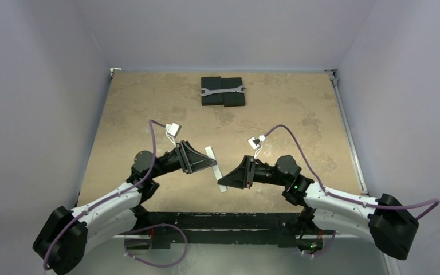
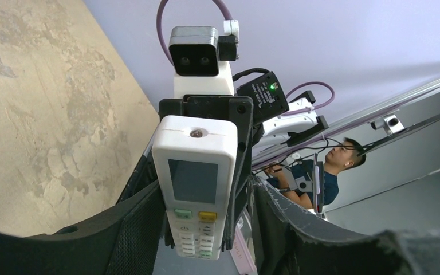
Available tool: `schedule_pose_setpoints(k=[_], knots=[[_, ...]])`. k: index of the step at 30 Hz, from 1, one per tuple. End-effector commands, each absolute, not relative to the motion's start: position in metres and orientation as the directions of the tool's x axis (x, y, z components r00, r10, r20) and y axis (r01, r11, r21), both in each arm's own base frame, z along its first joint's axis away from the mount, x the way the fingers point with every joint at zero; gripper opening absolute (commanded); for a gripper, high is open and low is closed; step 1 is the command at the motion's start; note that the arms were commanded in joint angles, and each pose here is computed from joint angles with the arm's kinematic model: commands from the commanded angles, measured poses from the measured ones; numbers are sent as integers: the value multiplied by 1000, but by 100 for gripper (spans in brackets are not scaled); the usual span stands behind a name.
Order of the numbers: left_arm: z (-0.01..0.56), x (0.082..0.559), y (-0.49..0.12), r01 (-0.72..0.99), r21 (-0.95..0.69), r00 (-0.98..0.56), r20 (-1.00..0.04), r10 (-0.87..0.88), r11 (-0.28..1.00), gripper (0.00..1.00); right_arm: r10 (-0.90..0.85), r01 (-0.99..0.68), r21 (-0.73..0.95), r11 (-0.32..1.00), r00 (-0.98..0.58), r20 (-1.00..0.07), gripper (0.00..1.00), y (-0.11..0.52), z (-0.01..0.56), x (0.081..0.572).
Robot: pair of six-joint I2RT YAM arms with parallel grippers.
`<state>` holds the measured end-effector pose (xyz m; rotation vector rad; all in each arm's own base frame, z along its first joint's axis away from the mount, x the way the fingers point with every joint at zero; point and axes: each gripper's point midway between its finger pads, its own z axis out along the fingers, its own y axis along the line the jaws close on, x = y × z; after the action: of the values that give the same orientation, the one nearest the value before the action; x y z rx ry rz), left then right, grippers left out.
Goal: Load the batteries into the remote control
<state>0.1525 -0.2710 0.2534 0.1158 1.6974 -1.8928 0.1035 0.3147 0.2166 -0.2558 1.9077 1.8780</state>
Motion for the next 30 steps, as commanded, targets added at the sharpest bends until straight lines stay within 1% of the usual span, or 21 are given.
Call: schedule_pose_setpoints(k=[1,8,10,11,12,14,17,19,22,24,27,30], knots=[[263,148,-270,512,-857,-810,-461,-362,-56,50,199,-466,885,17,-865,-460,0,314,228,104],[259,149,-270,508,-860,-813,-457,-361,-55,26,197,-462,887,20,-868,-457,0,315,227,105],[259,149,-271,509,-859,-813,-458,-361,-55,6,197,-461,887,23,-868,-456,0,315,226,105],[258,150,-271,507,-860,-812,-457,-362,-52,0,198,-460,888,25,-868,-456,3,314,226,105],[257,151,-271,506,-861,-813,-456,-363,-49,0,198,-459,888,27,-868,-455,7,314,226,105],[254,151,-271,500,-865,-815,-452,-362,-44,0,203,-458,888,34,-867,-455,23,313,225,106],[255,152,-272,500,-865,-814,-451,-365,-47,0,213,-470,881,49,-857,-469,56,311,227,107],[255,154,-272,501,-864,-813,-453,-365,-45,0,221,-478,875,72,-848,-481,67,309,226,109],[254,155,-274,505,-863,-811,-462,-359,-31,0,242,-481,864,151,-829,-504,80,304,219,117],[248,157,-274,499,-867,-812,-463,-355,-9,0,259,-486,854,187,-814,-520,85,301,218,122],[240,161,-276,492,-870,-812,-471,-345,30,0,264,-499,828,257,-787,-557,90,295,215,129],[227,168,-278,483,-869,-810,-489,-323,105,0,267,-498,789,360,-756,-598,93,288,210,140]])
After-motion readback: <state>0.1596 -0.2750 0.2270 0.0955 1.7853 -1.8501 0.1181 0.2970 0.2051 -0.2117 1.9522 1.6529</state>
